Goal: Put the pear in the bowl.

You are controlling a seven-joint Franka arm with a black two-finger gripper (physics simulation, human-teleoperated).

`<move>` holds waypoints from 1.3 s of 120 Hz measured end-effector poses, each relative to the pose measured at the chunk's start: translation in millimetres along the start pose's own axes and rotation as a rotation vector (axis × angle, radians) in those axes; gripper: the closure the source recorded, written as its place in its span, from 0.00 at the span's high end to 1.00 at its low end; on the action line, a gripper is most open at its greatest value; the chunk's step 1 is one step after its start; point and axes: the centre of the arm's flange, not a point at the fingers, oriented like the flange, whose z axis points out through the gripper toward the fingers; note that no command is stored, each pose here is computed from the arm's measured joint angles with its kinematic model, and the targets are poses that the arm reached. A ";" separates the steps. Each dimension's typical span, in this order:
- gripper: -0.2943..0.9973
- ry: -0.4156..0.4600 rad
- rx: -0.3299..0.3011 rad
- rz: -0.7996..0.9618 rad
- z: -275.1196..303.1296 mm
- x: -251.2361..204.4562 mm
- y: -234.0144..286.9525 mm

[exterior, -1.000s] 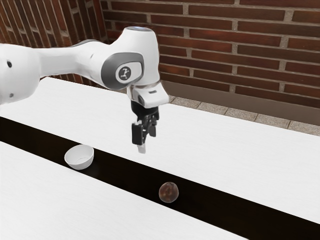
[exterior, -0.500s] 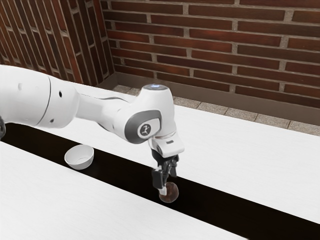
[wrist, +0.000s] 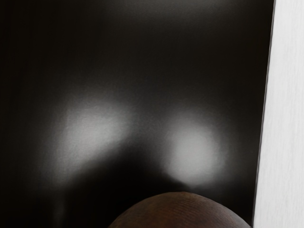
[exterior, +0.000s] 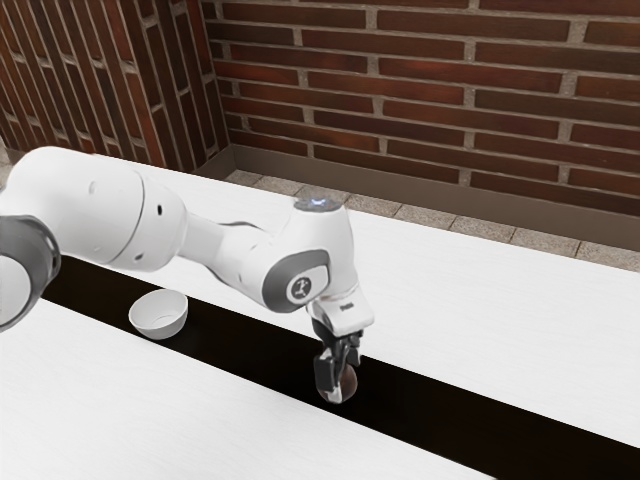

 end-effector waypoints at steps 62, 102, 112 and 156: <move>0.46 -0.007 0.054 -0.013 -36.1 -6.8 20.8; 0.50 -0.008 0.142 -0.278 -160.2 -151.5 -0.2; 0.51 -0.017 0.127 -0.356 -164.9 -195.5 -7.0; 0.51 -0.049 0.066 -0.599 -151.0 -360.9 -31.5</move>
